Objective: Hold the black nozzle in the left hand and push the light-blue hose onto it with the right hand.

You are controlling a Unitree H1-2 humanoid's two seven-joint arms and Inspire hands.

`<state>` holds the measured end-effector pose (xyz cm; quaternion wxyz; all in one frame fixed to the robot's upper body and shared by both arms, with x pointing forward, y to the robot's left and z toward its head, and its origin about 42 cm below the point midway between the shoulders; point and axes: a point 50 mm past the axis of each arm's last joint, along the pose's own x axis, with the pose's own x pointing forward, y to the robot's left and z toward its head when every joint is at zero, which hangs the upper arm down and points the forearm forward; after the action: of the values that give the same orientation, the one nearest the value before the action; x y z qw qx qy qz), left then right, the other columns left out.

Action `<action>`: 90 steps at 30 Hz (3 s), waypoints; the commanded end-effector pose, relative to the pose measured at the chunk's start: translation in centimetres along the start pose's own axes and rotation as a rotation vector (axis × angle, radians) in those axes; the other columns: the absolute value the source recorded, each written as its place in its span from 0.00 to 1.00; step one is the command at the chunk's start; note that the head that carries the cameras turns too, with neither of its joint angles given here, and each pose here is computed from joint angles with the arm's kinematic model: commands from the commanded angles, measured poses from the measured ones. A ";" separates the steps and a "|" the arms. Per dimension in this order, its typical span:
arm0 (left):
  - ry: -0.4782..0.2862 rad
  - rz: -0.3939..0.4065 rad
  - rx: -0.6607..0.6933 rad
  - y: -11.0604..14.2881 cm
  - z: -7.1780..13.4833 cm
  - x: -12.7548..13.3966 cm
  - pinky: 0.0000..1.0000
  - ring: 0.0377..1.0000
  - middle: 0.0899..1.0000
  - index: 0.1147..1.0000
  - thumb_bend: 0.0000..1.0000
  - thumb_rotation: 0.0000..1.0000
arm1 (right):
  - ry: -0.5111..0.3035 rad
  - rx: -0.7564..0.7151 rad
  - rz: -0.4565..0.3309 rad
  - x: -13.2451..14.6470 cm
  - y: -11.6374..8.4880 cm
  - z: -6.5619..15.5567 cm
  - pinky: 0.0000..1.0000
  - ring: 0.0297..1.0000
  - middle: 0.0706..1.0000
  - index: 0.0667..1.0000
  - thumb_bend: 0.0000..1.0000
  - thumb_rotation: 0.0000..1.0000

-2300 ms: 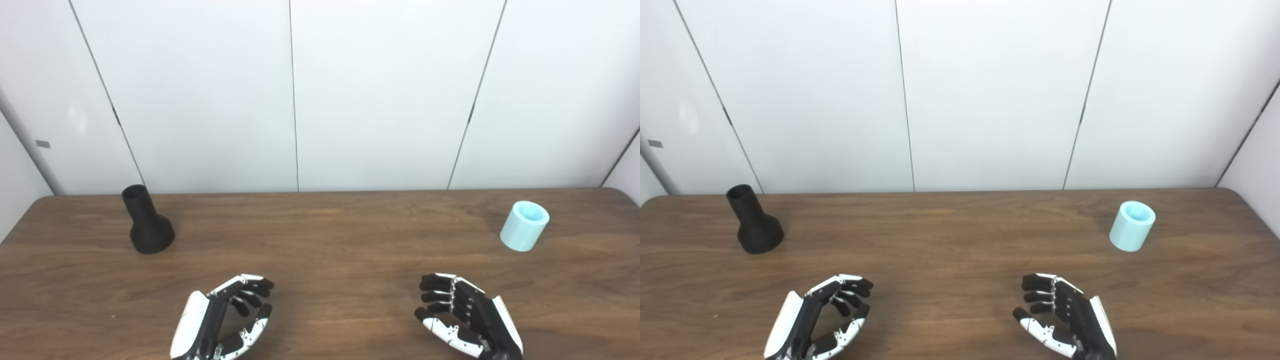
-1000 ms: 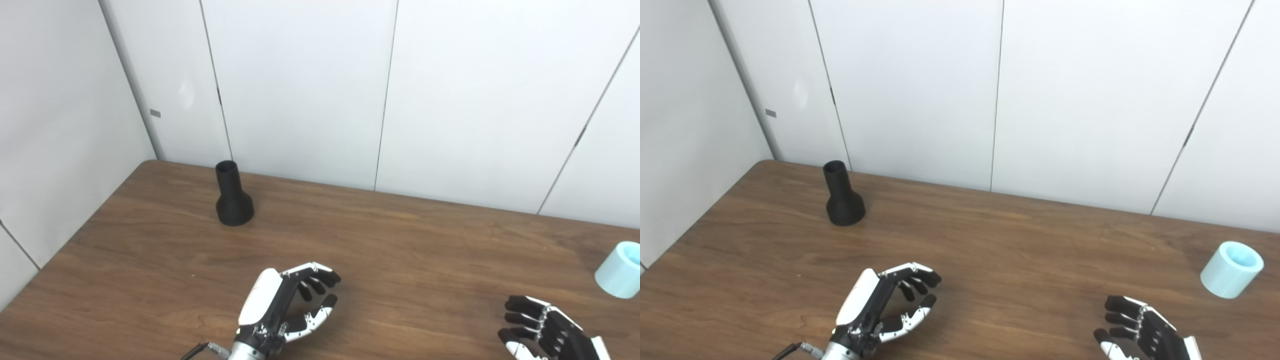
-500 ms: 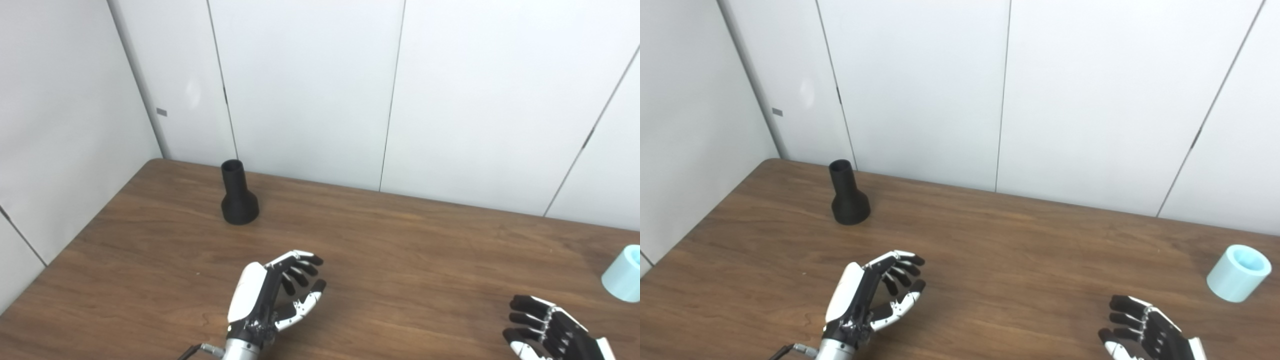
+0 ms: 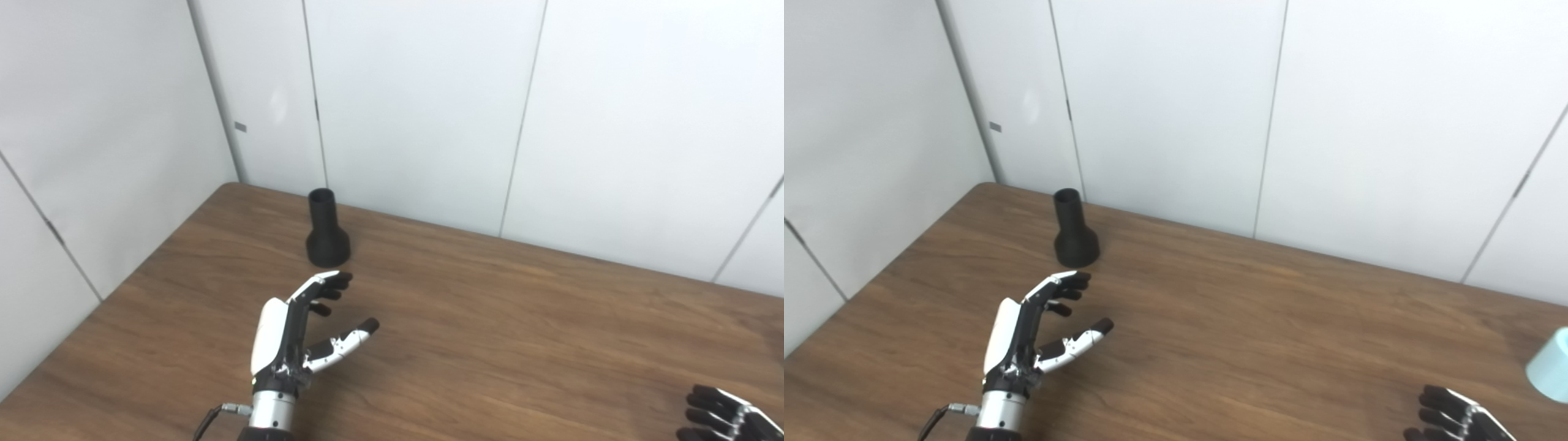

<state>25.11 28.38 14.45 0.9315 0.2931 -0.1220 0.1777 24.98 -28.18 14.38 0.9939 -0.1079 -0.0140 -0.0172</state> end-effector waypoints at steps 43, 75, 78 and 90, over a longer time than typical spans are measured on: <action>0.151 0.015 0.014 1.2 -1.0 9.3 0.85 0.92 0.94 0.98 1.00 0.41 | -0.068 0.021 -0.003 1.8 -0.1 0.9 0.54 0.64 0.65 0.62 0.21 0.00; 0.268 0.051 0.081 0.8 -3.4 12.1 0.90 0.98 0.99 1.00 1.00 0.39 | -0.059 0.002 -0.007 1.8 -0.5 0.8 0.53 0.63 0.64 0.61 0.21 0.03; 0.276 0.025 0.121 0.8 -3.5 12.6 0.90 0.99 0.97 0.99 1.00 0.36 | -0.060 0.004 -0.008 1.8 -0.6 0.7 0.52 0.63 0.64 0.61 0.22 0.01; 0.334 -0.056 0.212 0.6 -5.3 14.6 0.83 0.94 0.95 0.96 1.00 0.38 | -0.054 0.009 -0.003 1.6 -0.8 0.6 0.53 0.63 0.64 0.61 0.23 0.02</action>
<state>38.57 35.08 15.71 0.9094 0.3543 0.0399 0.2142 26.17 -28.52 13.98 0.9948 -0.1003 -0.0091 -0.0146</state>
